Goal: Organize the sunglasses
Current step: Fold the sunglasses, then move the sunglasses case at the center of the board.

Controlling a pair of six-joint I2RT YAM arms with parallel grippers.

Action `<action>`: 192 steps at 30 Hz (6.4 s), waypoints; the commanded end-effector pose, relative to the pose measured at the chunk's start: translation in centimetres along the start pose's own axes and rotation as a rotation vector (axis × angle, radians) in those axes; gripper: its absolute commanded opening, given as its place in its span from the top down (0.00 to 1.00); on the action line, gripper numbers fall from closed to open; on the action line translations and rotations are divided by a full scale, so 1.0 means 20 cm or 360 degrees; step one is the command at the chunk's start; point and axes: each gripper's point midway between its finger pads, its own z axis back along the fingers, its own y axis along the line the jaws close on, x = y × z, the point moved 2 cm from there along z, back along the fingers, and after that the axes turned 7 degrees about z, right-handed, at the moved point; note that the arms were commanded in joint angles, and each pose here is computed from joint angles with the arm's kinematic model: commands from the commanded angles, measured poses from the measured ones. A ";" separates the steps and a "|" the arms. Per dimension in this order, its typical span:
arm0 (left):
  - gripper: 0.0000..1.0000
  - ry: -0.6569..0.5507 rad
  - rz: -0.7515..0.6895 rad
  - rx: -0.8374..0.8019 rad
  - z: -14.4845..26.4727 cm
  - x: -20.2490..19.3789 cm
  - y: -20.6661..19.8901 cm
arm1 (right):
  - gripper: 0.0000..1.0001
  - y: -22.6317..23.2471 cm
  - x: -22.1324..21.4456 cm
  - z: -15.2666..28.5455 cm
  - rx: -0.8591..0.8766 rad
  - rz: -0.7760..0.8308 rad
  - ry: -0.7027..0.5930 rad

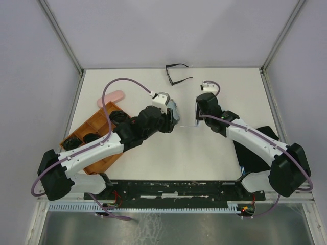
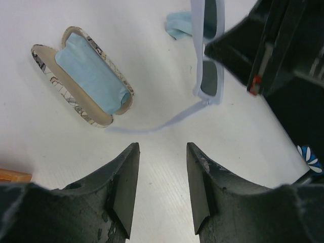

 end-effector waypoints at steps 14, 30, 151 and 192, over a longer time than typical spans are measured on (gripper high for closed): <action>0.51 0.0040 -0.0168 -0.0053 -0.07 -0.11 -0.02 | 1.00 -0.11 0.32 0.21 0.0116 -0.0544 -0.0313; 0.51 -0.0065 -0.0177 0.0059 -0.16 0.01 -0.04 | 1.00 -0.04 0.25 0.24 0.0289 -0.0444 -0.0257; 0.63 0.0142 0.0753 0.0072 -0.78 -0.17 0.66 | 1.00 -0.10 -0.08 0.28 0.0301 -0.0205 -0.0076; 0.71 0.0267 0.0394 0.0332 -0.27 -0.49 0.47 | 1.00 -0.05 -0.16 0.29 0.0412 -0.0259 -0.0010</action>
